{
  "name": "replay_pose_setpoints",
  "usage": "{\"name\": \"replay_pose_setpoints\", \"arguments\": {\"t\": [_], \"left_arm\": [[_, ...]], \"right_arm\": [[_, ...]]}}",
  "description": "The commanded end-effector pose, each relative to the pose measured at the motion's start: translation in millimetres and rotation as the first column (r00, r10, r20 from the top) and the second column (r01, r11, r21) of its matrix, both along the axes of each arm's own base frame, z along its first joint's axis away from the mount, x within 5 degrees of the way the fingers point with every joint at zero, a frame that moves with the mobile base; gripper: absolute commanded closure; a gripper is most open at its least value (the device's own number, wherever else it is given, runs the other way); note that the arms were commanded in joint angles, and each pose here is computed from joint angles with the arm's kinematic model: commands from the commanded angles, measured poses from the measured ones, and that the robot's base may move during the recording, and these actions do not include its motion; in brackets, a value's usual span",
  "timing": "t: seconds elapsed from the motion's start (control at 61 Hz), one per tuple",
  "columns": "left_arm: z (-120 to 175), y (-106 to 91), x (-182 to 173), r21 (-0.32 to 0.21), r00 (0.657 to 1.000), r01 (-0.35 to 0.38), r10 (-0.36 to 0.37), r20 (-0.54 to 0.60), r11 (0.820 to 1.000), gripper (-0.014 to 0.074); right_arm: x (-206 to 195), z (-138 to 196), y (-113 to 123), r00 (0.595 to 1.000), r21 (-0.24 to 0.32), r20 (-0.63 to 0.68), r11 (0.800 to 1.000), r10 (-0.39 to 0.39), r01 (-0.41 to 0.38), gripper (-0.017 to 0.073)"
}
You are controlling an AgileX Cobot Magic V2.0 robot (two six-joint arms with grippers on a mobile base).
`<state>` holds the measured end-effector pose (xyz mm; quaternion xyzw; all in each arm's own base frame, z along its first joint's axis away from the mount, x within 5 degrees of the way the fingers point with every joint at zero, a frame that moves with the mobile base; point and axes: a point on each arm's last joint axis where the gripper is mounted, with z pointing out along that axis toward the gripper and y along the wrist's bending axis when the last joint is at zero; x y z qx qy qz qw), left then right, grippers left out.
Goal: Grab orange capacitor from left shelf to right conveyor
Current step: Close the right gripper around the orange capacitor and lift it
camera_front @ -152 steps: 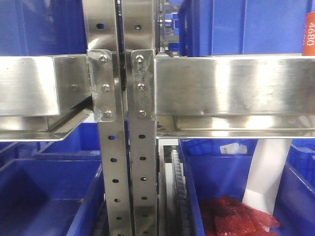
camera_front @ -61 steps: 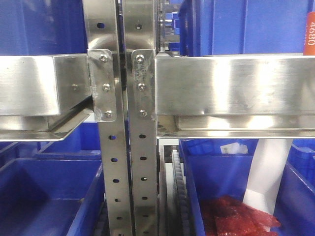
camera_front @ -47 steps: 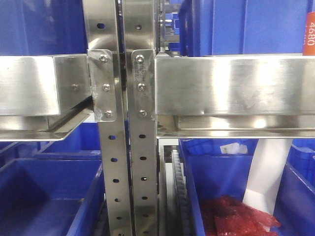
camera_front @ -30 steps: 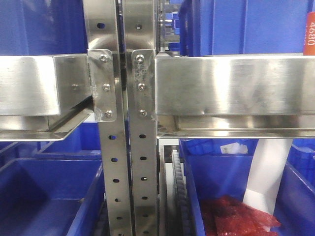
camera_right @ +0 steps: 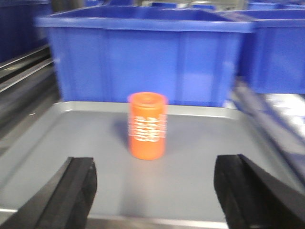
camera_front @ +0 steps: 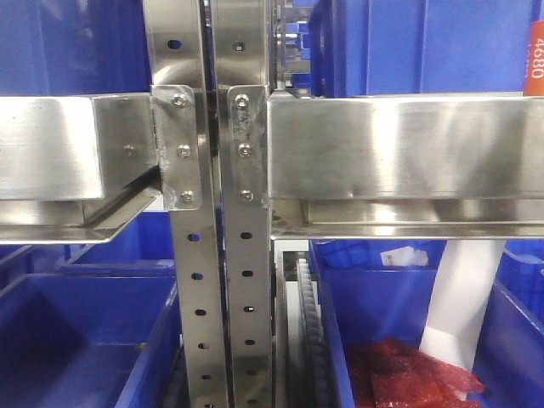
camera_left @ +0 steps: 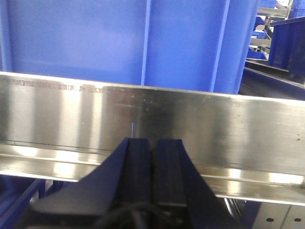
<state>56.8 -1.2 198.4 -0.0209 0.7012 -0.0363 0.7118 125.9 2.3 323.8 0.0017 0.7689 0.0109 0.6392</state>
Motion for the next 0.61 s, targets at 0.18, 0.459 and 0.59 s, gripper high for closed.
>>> {"name": "replay_pose_setpoints", "arguments": {"t": [0.18, 0.459, 0.59], "left_arm": [[14, -0.1, -3, -0.004, 0.992, 0.003, -0.003, 0.123, 1.000, 0.0699], [14, -0.1, -3, -0.004, 0.992, 0.003, -0.003, 0.123, 1.000, 0.0699], [14, -0.1, -3, -0.004, 0.992, 0.003, -0.003, 0.123, 1.000, 0.0699]], "right_arm": [[48, 7, 6, 0.993, 0.004, 0.111, 0.999, 0.033, -0.034, -0.0049], [89, -9, 8, 0.996, 0.006, 0.084, 0.999, 0.039, -0.039, -0.0049], [105, -10, 8, 0.995, 0.007, 0.089, 0.999, 0.040, -0.040, -0.0049]]}}
